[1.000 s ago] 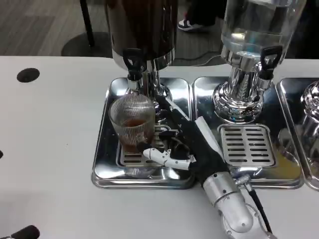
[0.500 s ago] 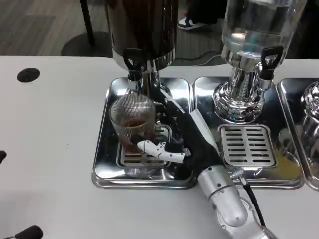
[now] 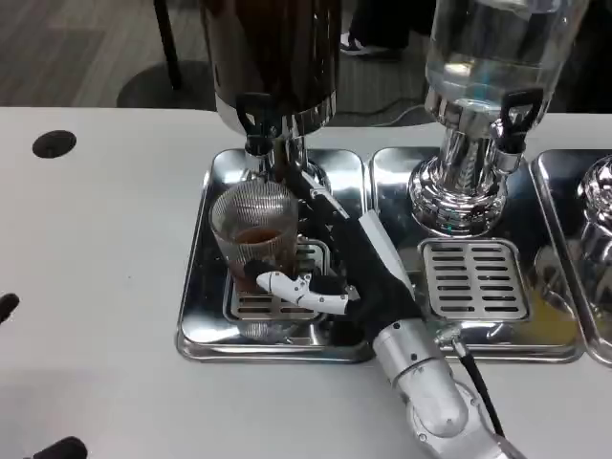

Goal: Grasp the cup under the faucet to collect the drink, then remove the cup.

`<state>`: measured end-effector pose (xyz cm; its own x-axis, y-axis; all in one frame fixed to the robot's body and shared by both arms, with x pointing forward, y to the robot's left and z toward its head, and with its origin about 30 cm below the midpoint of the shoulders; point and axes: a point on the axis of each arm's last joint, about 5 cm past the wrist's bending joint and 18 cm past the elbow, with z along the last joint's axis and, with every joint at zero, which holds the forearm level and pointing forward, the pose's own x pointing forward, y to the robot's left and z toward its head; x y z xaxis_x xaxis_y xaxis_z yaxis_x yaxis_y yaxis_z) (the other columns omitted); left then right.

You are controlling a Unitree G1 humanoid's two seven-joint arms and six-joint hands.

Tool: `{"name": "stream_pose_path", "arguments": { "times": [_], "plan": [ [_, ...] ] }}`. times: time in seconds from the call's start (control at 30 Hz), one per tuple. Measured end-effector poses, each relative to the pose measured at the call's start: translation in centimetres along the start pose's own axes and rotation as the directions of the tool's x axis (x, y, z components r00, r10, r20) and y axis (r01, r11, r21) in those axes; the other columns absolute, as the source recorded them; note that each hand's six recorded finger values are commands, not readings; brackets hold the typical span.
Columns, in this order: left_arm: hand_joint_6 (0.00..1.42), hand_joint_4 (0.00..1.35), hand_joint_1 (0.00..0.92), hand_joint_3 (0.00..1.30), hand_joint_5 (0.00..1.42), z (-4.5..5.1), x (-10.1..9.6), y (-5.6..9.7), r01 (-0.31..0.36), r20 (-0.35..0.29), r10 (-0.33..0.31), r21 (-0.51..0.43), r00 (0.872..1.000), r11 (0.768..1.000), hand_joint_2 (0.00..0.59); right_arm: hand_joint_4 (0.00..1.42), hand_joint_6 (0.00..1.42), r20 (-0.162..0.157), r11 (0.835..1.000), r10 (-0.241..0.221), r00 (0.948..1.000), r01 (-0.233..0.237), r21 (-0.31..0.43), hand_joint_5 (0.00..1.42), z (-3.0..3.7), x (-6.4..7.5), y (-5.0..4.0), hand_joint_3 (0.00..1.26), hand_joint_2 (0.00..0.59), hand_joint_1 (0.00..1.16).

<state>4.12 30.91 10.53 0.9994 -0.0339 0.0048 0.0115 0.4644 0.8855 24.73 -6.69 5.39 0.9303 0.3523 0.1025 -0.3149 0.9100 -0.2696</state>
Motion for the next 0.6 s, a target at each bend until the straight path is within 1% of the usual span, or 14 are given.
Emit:
{"name": "stream_pose_path", "arguments": {
  "times": [0.2, 0.33, 0.6],
  "plan": [
    [0.00, 0.00, 0.000, 0.00, 0.00, -0.08, -0.31, 0.12, -0.002, -0.012, 0.002, -0.003, 1.000, 1.000, 0.000, 0.10, 0.19, -0.007, 1.000, 0.006, 1.0000, -0.006, 0.008, 0.14, 0.27, 0.50, 0.51, 0.09, 0.183, 0.90],
    [0.00, 0.00, 0.000, 0.00, 0.00, -0.20, -0.54, 0.38, -0.012, -0.024, 0.012, 0.001, 1.000, 1.000, 0.000, 0.10, 0.19, -0.024, 1.000, 0.010, 0.9997, -0.010, 0.004, 0.14, 0.11, 0.56, 0.49, 0.09, 0.183, 0.90],
    [0.00, 0.00, 0.000, 0.00, 0.00, -0.24, -0.57, 0.45, -0.014, -0.027, 0.014, 0.003, 1.000, 1.000, 0.000, 0.11, 0.21, -0.034, 1.000, -0.002, 0.9994, 0.002, -0.002, 0.15, 0.05, 0.66, 0.43, 0.08, 0.186, 0.90]
  ]
}}
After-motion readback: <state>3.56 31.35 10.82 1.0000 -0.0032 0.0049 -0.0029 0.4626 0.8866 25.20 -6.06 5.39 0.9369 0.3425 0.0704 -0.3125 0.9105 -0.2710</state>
